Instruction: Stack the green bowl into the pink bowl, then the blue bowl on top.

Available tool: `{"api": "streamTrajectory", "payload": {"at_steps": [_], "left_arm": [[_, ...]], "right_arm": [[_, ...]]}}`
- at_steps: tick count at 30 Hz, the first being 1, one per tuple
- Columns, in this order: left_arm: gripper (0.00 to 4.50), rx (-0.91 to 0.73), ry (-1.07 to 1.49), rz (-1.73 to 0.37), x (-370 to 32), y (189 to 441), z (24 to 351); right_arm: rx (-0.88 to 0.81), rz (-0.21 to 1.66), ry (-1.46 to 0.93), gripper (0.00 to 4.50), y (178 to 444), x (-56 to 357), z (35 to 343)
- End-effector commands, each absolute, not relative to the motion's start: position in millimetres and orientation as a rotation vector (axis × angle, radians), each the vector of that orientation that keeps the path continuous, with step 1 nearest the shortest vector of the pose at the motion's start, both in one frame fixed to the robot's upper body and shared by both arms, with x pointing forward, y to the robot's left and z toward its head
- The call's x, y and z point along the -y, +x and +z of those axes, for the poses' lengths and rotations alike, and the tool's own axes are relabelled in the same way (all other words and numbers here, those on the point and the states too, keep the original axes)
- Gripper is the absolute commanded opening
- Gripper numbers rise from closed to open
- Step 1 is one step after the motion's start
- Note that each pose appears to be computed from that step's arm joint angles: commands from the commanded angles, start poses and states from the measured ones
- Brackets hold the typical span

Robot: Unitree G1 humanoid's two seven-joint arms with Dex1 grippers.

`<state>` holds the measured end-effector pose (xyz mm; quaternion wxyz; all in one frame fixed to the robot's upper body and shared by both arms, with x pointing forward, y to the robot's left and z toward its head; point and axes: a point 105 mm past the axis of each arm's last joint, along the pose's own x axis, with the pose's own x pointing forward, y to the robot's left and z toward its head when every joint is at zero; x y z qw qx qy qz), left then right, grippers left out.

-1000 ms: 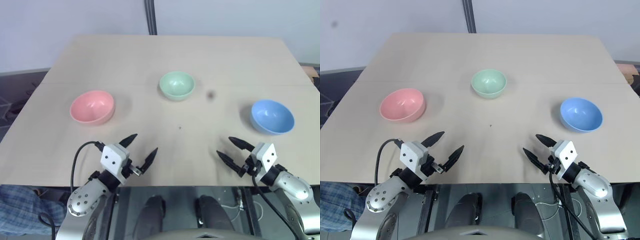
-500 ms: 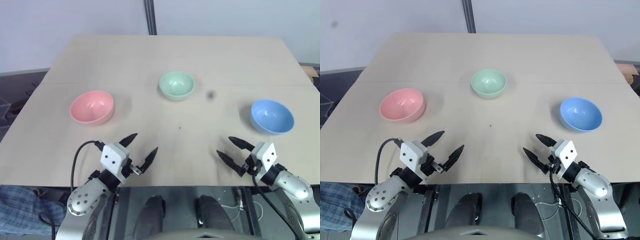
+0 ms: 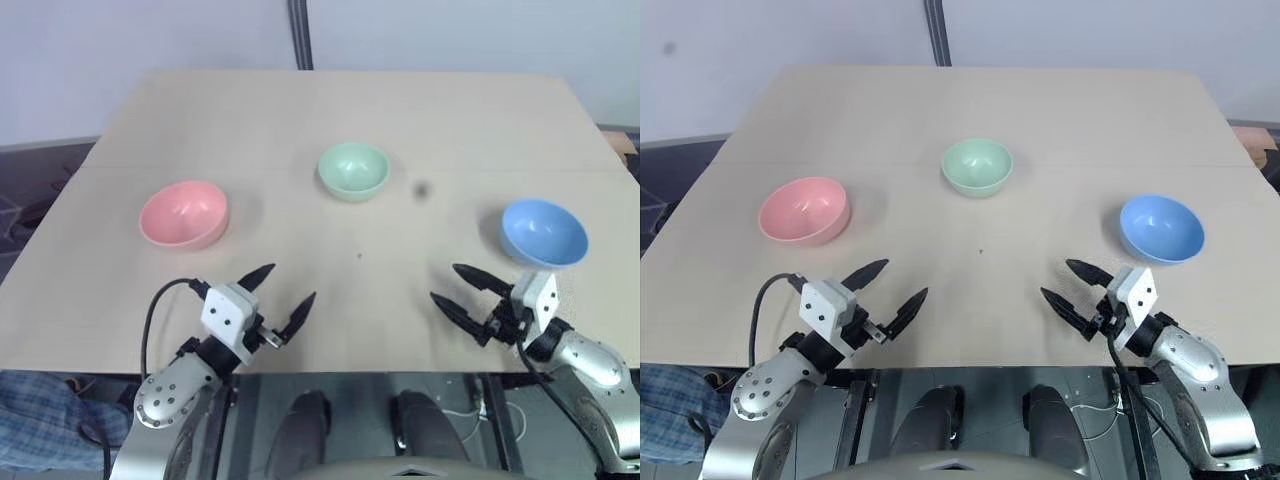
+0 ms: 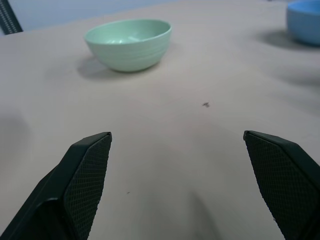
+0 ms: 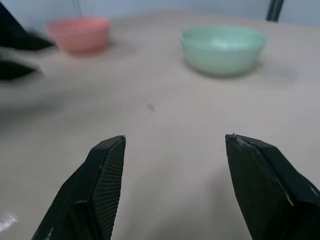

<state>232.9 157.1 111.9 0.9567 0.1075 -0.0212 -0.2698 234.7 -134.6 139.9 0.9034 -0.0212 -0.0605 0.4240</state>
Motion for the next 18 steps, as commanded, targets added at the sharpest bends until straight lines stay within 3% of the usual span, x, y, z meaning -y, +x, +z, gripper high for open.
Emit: {"api": "streamTrajectory", "payload": {"at_steps": [1,7,18], "left_arm": [[4.5,0.046,0.251,-0.472,-171,242,119],[4.5,-0.035,0.342,-0.274,-216,265,118],[4.5,0.055,0.572,-0.105,-262,288,172]], "right_arm": [[0.242,0.925,0.014,3.33,227,126,179],[0.286,0.961,0.053,3.33,226,119,199],[0.266,0.968,0.041,3.33,227,117,194]]}}
